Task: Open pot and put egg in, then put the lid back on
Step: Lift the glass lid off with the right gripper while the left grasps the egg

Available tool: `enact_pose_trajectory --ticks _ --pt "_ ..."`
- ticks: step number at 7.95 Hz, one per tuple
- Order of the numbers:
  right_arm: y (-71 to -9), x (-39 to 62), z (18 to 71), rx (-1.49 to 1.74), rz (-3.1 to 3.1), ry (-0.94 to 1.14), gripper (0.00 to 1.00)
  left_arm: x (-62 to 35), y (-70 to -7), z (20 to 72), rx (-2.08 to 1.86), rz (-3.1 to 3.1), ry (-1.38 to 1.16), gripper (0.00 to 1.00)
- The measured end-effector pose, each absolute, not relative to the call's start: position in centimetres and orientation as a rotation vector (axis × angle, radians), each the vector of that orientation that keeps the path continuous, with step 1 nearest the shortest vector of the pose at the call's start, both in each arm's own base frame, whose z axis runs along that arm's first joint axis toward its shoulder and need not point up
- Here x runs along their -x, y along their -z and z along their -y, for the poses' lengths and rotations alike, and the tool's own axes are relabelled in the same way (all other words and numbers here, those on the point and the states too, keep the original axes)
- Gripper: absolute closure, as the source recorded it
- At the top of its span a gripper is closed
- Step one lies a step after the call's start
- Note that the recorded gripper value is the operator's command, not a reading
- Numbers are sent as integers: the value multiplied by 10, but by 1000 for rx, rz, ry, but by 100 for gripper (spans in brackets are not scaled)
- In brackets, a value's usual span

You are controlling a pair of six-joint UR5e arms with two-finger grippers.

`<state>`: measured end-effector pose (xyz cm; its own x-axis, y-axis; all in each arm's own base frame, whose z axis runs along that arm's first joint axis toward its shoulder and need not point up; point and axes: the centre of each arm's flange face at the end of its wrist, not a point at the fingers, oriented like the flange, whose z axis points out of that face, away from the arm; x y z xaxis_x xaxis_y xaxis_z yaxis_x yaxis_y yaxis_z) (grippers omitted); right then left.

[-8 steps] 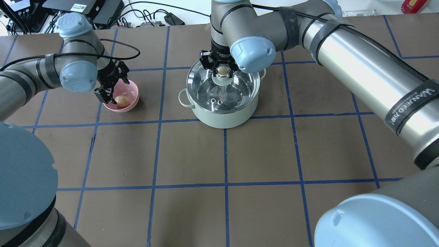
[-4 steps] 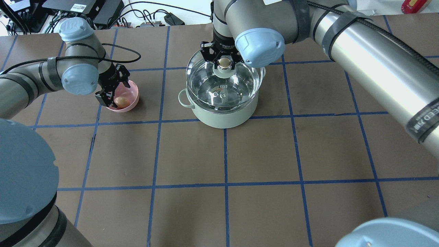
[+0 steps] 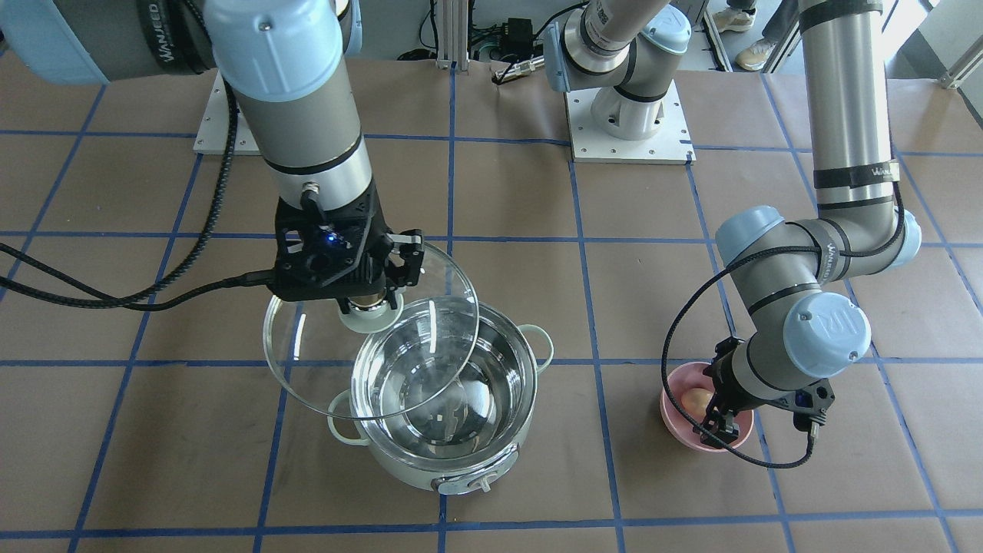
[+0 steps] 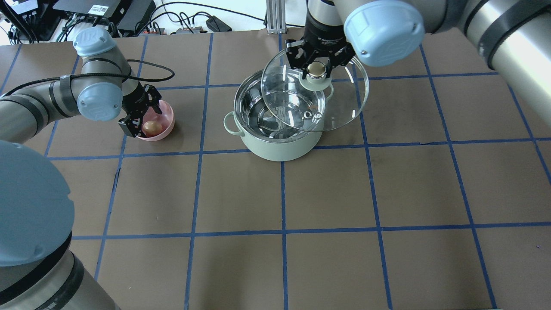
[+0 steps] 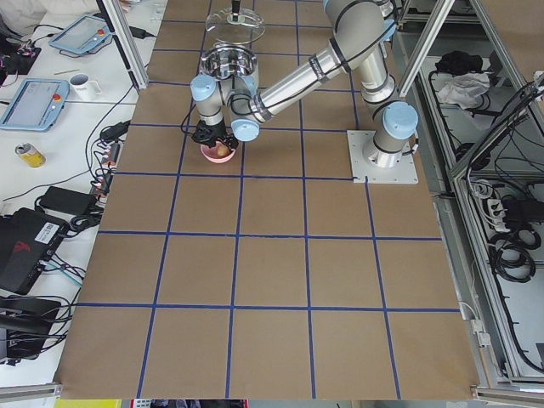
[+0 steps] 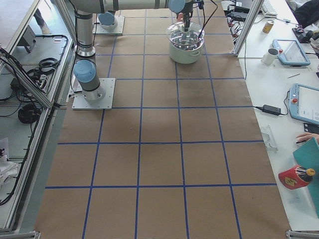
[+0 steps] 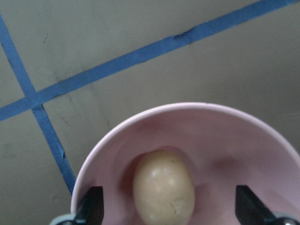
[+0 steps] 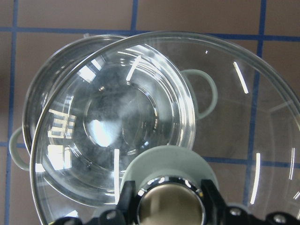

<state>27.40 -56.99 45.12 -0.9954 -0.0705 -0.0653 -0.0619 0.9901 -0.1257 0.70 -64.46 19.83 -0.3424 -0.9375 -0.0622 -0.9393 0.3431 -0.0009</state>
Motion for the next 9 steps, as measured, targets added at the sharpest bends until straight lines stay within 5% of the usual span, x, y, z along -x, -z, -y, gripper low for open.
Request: enact_pose_trajectory --ticks 3,9 --pt "-458 -182 575 187 -3093 85 100 -8 -192 646 1783 -2525 -59 19" --pt "-446 -134 580 281 -3151 34 100 -5 -184 652 1819 -2562 -54 72"
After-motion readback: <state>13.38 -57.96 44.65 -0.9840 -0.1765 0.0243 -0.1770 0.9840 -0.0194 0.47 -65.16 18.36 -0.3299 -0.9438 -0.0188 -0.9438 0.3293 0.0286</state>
